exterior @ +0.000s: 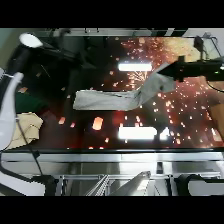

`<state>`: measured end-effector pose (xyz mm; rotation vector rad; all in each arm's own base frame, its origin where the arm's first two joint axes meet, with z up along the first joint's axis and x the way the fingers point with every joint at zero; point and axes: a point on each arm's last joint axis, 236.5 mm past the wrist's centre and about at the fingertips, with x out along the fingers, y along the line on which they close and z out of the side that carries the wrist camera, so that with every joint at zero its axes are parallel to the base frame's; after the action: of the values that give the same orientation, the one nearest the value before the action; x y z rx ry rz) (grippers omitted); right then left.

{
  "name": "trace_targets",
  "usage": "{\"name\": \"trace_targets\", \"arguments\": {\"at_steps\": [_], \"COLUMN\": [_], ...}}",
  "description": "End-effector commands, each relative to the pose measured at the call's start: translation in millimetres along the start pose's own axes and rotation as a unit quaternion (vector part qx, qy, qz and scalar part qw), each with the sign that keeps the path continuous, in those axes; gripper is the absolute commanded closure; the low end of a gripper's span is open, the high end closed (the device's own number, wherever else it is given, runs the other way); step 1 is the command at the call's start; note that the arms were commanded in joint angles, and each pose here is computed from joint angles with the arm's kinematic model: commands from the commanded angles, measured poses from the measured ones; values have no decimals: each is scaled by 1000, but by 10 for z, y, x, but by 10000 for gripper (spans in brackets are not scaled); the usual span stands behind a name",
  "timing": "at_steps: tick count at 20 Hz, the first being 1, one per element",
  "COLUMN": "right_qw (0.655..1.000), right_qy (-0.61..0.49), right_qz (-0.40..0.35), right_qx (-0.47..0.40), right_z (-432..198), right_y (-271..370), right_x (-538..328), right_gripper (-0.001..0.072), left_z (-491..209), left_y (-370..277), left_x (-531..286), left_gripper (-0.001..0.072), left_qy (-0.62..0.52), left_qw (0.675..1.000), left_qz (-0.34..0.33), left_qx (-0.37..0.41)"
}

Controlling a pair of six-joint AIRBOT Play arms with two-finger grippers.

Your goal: Fold the shirts.

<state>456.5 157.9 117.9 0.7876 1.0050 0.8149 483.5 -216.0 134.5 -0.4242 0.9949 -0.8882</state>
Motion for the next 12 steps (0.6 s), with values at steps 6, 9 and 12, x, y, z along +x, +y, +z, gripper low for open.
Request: {"name": "trace_targets", "arguments": {"at_steps": [6,9,12], "right_qw": [997,998,994], "right_qy": [-73,-34,33], "right_qz": [21,44,101], "right_qx": [1,8,-18], "right_z": [-731,-1210,-1419], "right_y": [805,748,961], "right_x": [2968,3700,3657], "right_gripper": [689,221,375], "left_z": [21,-262,-511], "left_y": [-193,-37,108], "left_x": [-1659,-1573,-1418], "left_gripper": [695,694,694], "left_qy": [-116,-100,-76], "left_qw": [990,993,995], "left_qz": [68,67,58], "left_qx": [42,15,-8]}}
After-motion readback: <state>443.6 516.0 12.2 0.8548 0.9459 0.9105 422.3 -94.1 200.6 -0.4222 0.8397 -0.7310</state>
